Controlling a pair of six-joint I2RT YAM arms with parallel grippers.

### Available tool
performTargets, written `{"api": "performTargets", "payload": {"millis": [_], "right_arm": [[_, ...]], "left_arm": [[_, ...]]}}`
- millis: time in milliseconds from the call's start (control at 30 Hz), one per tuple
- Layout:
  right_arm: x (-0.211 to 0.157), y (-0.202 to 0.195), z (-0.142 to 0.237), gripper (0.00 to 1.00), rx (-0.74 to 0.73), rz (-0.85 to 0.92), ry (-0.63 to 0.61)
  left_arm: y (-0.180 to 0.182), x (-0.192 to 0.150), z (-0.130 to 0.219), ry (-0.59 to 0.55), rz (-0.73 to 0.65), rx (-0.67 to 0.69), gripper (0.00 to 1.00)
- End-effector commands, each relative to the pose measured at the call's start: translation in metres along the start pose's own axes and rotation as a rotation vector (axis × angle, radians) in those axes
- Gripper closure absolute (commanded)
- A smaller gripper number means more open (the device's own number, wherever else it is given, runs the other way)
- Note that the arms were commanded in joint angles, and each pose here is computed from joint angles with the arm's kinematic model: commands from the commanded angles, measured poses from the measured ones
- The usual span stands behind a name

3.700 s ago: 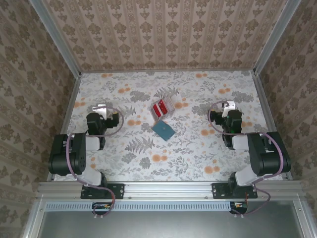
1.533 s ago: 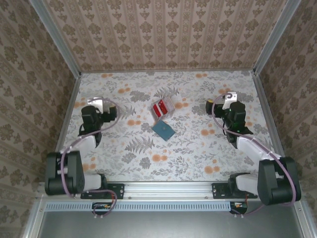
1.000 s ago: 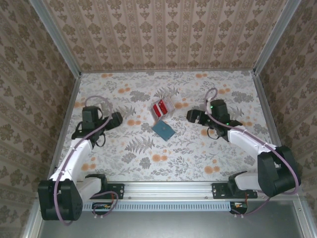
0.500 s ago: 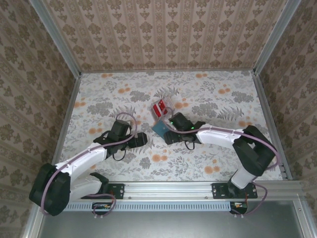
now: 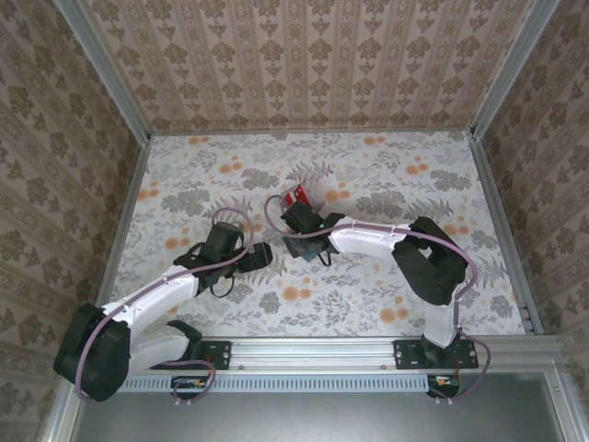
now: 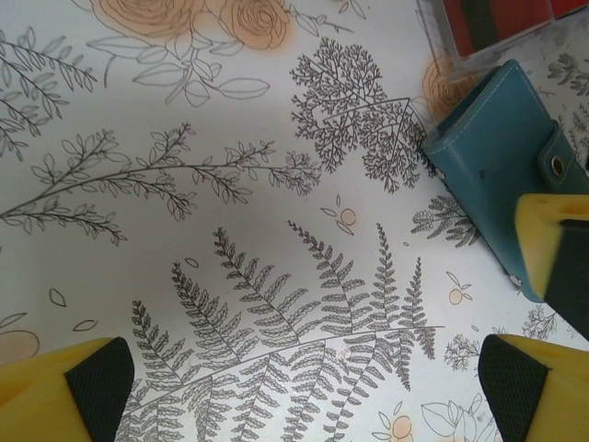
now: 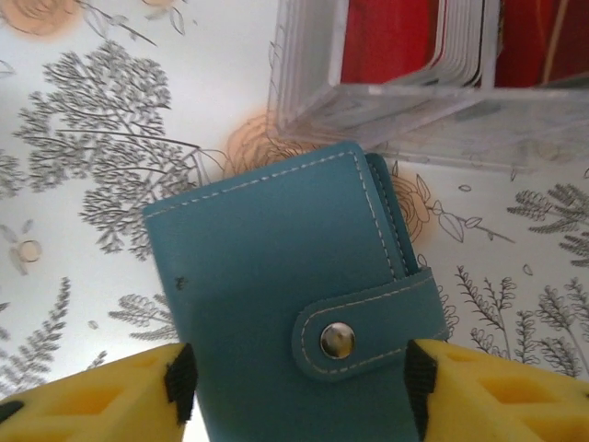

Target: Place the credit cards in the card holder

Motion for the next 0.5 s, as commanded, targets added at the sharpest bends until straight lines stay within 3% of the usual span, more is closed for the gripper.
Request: {"api": "performTargets", "payload": {"millis": [0, 300, 467], "right_arm": [[0.0, -0.009, -0.007, 0.4, -0.024, -0.008, 0.033], [0.008, -0.018, -0.006, 0.46, -0.023, -0.018, 0.016], [0.007, -0.025, -0.014, 0.59, -0.014, -0.036, 0.038]], "left_arm": [[0.0, 0.002, 0.005, -0.016, -0.008, 0.025, 0.0], [0.002, 0.002, -0.002, -0.012, -0.009, 0.03, 0.0], [-0.003, 0.003, -0.009, 0.028, -0.018, 0.043, 0.0]]}}
Point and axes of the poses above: each hand's point on the last joint's axis, 136 mm out from that joint toward the fingers, its own z axis back along the fingers, its own y axis along the line the jaws close on, x = y × z, the point moved 5 cm from there along z, back along the fingers, and after that the axes turned 12 degrees about z, right-handed, at the moved point
